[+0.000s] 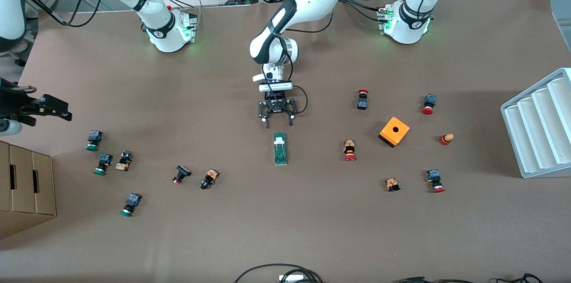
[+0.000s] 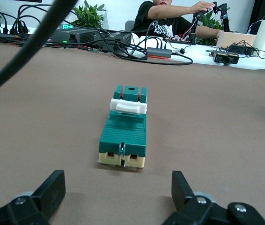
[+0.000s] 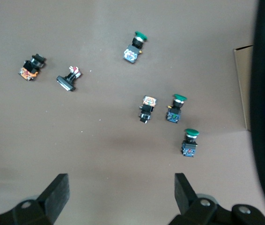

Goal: Close load switch with both arms
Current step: 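Reach the right gripper toward the switch's white lever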

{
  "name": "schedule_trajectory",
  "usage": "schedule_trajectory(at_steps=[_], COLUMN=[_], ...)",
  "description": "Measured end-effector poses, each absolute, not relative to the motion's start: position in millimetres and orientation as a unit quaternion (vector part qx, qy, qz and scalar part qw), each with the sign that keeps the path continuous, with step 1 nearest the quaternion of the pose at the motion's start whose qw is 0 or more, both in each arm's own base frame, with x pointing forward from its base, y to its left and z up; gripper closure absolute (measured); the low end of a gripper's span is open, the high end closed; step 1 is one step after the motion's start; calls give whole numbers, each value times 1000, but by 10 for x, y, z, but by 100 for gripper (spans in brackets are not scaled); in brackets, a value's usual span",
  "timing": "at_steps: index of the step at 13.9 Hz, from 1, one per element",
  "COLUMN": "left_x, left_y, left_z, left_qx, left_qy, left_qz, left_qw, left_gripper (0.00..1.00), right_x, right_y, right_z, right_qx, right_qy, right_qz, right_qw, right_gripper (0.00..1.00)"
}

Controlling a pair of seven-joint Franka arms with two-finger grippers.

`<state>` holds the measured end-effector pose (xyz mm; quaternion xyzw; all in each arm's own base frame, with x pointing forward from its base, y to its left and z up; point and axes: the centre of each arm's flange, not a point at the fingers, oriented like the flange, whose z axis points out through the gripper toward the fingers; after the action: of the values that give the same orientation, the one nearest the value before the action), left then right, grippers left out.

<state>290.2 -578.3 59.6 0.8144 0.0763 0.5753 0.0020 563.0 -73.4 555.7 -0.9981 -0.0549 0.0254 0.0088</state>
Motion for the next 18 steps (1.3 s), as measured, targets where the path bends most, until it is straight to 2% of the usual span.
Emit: schedule_trajectory(at_steps=[4, 8, 12, 18], left_x=[2984, 3012, 3117, 3235], left_y=[-5733, -5723, -5766, -5841], left_z=[611, 622, 682, 690], left_qx=[805, 803, 800, 798], left_qy=[55, 51, 59, 61], left_qz=[589, 593, 596, 598], left_qw=[-32, -39, -37, -38], left_gripper=[0, 0, 0, 0], right_x=[5703, 5800, 5955, 6126], right_y=[-489, 107, 1198, 2381], right_z=[5441, 5335, 5033, 4385], right_qx=[-998, -996, -980, -886], right_qy=[-47, 43, 192, 461], right_qz=[32, 38, 24, 20], right_qw=[35, 63, 55, 55], right_gripper=[0, 0, 0, 0])
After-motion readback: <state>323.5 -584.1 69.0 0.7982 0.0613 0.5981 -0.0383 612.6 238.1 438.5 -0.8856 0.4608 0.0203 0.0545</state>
